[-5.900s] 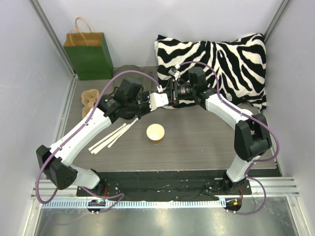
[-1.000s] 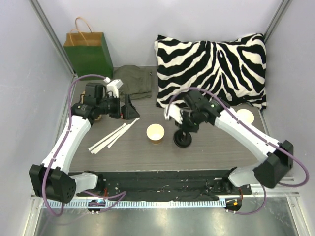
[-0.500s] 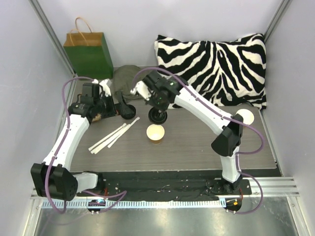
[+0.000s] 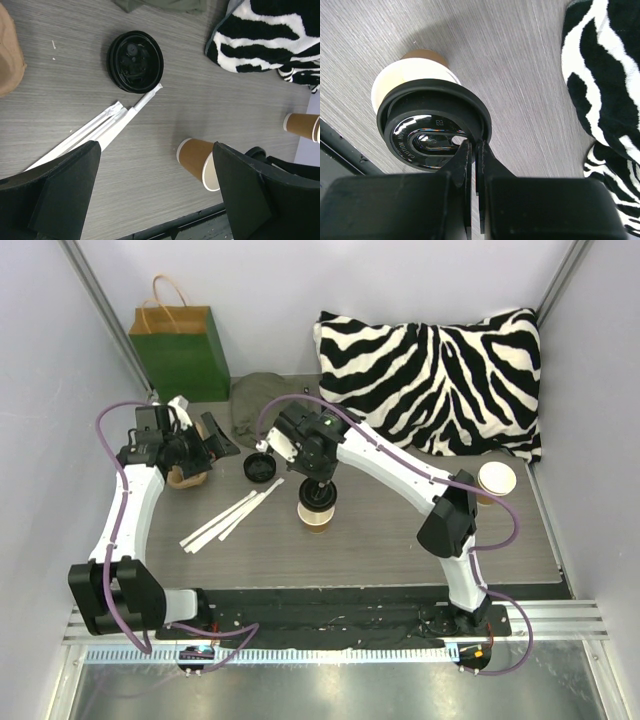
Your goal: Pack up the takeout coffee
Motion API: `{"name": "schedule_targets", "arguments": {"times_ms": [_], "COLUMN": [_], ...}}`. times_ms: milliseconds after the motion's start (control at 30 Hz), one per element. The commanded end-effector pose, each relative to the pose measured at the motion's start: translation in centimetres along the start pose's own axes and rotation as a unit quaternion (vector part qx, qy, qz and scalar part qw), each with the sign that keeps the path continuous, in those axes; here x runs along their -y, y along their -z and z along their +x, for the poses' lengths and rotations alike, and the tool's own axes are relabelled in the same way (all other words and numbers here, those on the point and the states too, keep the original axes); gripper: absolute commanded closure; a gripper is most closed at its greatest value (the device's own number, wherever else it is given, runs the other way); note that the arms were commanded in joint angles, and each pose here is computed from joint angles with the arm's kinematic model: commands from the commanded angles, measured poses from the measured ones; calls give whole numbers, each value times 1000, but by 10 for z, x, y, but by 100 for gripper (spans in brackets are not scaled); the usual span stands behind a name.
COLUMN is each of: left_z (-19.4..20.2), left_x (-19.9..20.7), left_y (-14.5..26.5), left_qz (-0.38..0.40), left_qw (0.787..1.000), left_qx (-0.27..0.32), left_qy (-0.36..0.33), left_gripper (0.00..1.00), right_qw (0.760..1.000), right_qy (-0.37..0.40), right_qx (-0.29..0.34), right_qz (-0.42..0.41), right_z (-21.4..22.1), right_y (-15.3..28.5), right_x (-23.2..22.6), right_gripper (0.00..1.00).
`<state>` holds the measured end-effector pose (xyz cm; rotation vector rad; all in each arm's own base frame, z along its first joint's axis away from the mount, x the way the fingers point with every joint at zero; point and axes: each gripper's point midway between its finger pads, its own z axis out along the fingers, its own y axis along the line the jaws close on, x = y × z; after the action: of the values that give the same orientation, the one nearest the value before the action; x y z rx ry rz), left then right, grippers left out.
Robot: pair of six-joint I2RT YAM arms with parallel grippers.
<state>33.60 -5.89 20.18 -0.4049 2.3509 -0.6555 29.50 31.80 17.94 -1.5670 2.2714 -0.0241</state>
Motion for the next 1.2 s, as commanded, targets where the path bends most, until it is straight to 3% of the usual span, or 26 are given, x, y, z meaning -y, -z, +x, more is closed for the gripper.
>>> {"name": "schedule_targets", "arguments": {"times_ms": [0, 600, 1167], "left_z": [-20, -17, -16], "left_x": [12, 10, 9], "left_y": [3, 0, -4], "left_qz": [28, 33, 36], "left_qw": [999, 999, 999], "left_qx": [25, 19, 12], "left_qy": [9, 19, 24], "left_gripper": [0, 0, 0], "right_qw": [1000, 999, 999], "right_qy": [-5, -3, -1], "right_qx": [4, -10, -29], "right_qz": [6, -46, -43], "right_z": [-7, -4, 4], "right_y": [-6, -24, -34], "right_x": [-2, -23, -24], "right_gripper": [99, 99, 98]}}
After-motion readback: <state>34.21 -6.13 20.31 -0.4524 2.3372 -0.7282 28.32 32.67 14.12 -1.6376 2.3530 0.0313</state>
